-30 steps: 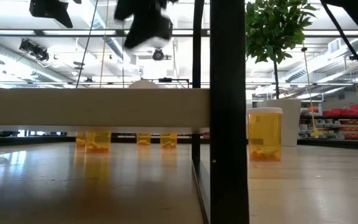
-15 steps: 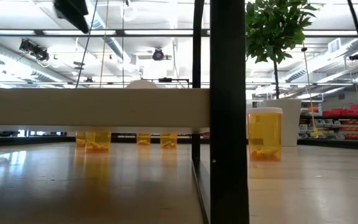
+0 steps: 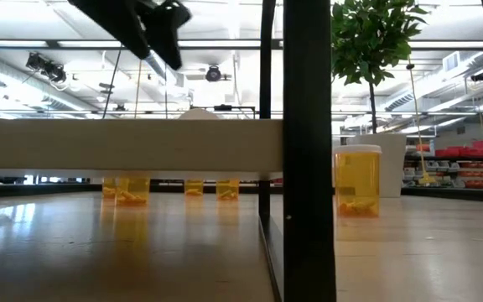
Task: Pick and place medicine bottles onto shelf by color
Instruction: Put the orange pill bottle on the shelf
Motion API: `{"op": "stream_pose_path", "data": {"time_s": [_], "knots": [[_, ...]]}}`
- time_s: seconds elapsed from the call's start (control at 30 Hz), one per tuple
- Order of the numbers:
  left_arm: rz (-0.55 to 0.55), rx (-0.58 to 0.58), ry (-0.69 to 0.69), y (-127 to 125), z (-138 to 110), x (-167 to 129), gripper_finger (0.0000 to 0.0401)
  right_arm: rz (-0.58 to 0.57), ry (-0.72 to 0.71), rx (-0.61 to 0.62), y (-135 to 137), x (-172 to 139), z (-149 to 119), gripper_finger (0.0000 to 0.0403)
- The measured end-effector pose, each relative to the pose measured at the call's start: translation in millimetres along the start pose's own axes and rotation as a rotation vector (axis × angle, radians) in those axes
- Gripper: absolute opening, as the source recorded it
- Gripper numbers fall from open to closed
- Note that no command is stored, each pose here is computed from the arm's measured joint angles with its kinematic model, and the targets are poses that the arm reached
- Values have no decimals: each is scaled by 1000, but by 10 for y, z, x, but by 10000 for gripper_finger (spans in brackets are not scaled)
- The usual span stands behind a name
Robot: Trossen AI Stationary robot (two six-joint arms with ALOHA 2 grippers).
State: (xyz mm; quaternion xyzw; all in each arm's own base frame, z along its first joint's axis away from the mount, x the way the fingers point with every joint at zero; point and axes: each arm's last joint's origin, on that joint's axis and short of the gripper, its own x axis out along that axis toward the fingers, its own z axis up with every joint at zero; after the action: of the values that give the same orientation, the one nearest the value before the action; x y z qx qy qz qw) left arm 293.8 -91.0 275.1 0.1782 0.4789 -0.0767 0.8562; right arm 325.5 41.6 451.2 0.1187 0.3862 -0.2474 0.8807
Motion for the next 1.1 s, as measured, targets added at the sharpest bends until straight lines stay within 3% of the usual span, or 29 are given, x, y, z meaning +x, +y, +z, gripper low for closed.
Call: {"op": "stream_pose_path", "data": {"time_s": [0.17, 0.3, 0.7, 0.97, 1.1], "knots": [[-11, 40, 47, -83, 49, 341, 291, -14, 27, 64, 65, 64, -58, 245], [-83, 124, 95, -156, 33, 546, 291, -13, 52, 115, 159, 91, -148, 245], [-97, 214, 54, -221, 90, 700, 291, 28, 65, 75, 412, -24, -360, 245], [-147, 220, 120, -289, 35, 939, 288, 45, 65, 91, 502, -95, -443, 245], [-146, 184, 121, -291, 37, 941, 268, 49, 65, 84, 525, -116, -467, 244]]}}
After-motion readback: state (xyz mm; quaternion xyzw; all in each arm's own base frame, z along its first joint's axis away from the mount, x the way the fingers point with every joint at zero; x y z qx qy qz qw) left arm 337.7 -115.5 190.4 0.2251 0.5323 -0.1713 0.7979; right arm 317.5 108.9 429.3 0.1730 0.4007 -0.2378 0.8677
